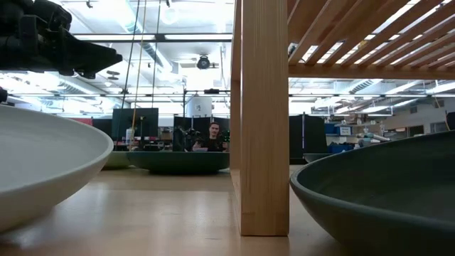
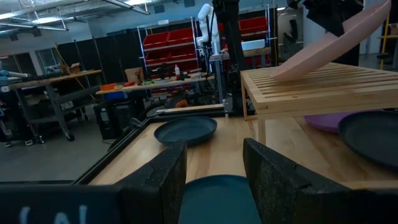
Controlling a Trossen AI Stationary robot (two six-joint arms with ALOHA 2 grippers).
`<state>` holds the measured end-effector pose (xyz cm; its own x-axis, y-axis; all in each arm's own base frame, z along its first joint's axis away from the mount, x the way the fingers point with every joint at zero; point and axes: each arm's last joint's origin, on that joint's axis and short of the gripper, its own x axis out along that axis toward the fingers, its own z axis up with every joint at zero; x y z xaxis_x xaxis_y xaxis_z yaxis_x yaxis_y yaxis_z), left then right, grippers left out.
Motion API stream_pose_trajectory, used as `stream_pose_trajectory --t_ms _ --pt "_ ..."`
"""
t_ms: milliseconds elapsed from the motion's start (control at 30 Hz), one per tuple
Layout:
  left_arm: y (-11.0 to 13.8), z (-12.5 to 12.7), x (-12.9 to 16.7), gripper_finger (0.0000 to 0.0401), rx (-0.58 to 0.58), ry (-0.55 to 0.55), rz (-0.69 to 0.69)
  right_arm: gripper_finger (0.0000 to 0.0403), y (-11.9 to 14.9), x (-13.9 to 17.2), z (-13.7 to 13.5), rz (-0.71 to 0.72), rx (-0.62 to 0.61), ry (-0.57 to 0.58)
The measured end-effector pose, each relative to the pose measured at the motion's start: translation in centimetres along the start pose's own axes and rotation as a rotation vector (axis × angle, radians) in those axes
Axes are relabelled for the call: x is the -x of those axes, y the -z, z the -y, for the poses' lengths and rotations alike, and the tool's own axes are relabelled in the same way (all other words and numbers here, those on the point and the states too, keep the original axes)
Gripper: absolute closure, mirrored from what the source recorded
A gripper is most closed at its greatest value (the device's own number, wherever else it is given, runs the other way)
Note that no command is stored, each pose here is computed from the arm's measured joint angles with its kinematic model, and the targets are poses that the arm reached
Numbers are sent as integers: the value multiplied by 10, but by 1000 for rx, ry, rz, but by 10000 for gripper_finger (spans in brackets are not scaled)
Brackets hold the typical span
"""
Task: Place and stack plates onto a shelf
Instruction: Put the pink plate on the shelf, then put the light green plate on the shelf
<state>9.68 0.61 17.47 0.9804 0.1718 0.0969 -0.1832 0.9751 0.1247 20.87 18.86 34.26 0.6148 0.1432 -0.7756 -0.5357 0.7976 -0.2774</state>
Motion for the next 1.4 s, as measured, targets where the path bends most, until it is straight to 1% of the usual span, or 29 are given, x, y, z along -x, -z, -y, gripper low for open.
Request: stream_pose_trajectory --t_ms 367,700,833,1067,1300,1400 --pt "0 0 0 236 0 0 0 366 0 -1 2 -2 -8 20" --pt "0 0 0 236 0 0 0 363 1 -3 11 -11 -35 33" --pt "0 0 0 236 0 0 0 340 1 -5 15 -14 -92 42" --pt "0 0 0 236 0 0 0 297 1 -6 19 -18 -121 23" --pt "0 0 0 236 0 0 0 276 1 -6 19 -17 -185 24" --pt "0 0 0 236 0 0 0 269 1 -6 19 -17 -190 24"
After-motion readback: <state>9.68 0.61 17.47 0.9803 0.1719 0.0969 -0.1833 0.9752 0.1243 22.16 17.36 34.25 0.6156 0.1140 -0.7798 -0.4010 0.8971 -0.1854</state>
